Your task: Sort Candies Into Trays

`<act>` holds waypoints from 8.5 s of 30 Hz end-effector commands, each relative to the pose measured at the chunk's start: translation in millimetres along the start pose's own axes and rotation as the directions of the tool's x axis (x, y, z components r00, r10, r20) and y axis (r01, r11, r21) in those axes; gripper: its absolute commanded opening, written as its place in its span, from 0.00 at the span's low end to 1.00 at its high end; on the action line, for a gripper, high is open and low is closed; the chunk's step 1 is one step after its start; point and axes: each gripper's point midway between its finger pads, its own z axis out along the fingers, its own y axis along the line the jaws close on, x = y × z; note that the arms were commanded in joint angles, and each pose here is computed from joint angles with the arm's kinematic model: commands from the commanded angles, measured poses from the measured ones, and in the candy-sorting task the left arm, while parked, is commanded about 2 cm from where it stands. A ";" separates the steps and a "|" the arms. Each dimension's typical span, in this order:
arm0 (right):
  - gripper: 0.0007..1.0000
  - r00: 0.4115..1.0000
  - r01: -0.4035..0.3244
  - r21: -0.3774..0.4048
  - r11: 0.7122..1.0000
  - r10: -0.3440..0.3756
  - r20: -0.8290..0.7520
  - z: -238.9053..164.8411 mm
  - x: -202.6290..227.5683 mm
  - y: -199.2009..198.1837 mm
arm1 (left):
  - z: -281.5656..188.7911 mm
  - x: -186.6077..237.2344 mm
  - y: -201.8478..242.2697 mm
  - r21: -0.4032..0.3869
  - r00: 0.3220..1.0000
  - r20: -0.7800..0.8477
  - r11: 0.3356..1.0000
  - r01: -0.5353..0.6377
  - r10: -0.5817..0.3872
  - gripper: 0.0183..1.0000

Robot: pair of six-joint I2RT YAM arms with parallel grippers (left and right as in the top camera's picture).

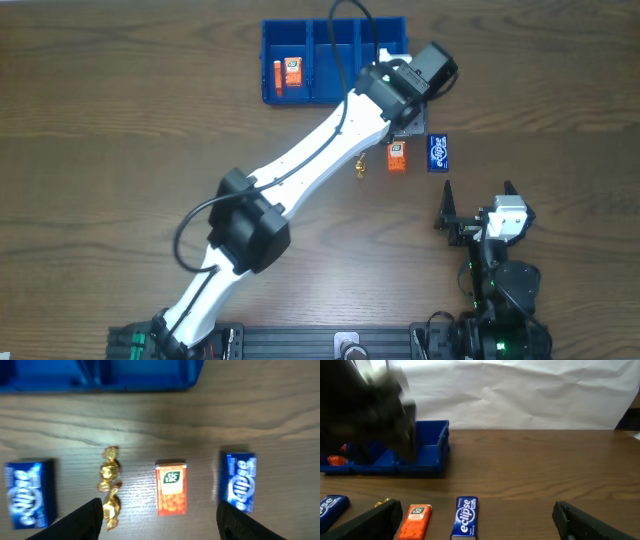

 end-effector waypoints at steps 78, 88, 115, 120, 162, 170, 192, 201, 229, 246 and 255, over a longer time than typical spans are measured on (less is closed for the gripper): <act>1.00 1.000 0.007 -0.002 1.000 -0.007 0.000 -0.1 1.2 -0.1 | -63.0 -150.8 168.6 -0.025 0.973 0.224 0.998 0.062 -0.055 0.27; 1.00 1.000 0.008 -0.002 1.000 -0.008 0.000 -0.1 1.2 -0.1 | 6.3 -147.5 190.6 -0.047 0.990 0.129 0.996 0.070 -0.064 0.27; 1.00 1.000 0.007 -0.002 1.000 -0.007 0.000 -0.1 1.2 -0.1 | 30.4 -146.2 203.9 -0.081 0.994 0.105 0.995 0.052 -0.043 0.49; 1.00 1.000 0.007 -0.002 1.000 -0.007 0.000 -0.1 1.2 -0.1 | 26.0 -150.2 212.1 -0.105 0.991 0.122 0.992 0.064 -0.051 0.79; 1.00 1.000 0.007 -0.002 1.000 -0.007 0.000 0.0 1.4 -0.1 | -270.7 65.1 345.5 -0.101 0.306 0.947 0.995 -0.003 0.097 0.97; 1.00 1.000 0.007 -0.002 1.000 -0.007 0.000 -0.1 1.2 -0.1 | -221.7 88.7 350.7 -0.096 0.218 0.971 0.995 -0.021 0.098 1.00; 1.00 1.000 0.007 -0.002 1.000 -0.007 0.000 -0.1 1.2 -0.1 | -126.6 119.4 363.0 -0.084 0.481 0.873 0.996 -0.015 0.081 1.00; 1.00 1.000 0.007 -0.002 1.000 -0.007 0.000 -0.1 1.2 -0.1 | -126.6 119.4 363.0 -0.084 0.481 0.873 0.996 -0.015 0.081 1.00; 1.00 0.983 -0.009 -0.021 1.000 0.005 -0.186 10.3 -74.6 4.2 | -126.6 119.5 363.0 -0.084 0.481 0.873 0.996 -0.015 0.081 1.00; 1.00 0.611 -0.071 0.014 0.997 0.055 -0.790 98.5 -74.7 12.3 | -126.6 119.5 363.0 -0.084 0.481 0.873 0.996 -0.015 0.081 1.00; 1.00 0.292 -0.065 0.058 0.996 0.075 -0.954 117.9 27.0 13.1 | -126.6 119.5 363.0 -0.084 0.481 0.873 0.996 -0.015 0.081 1.00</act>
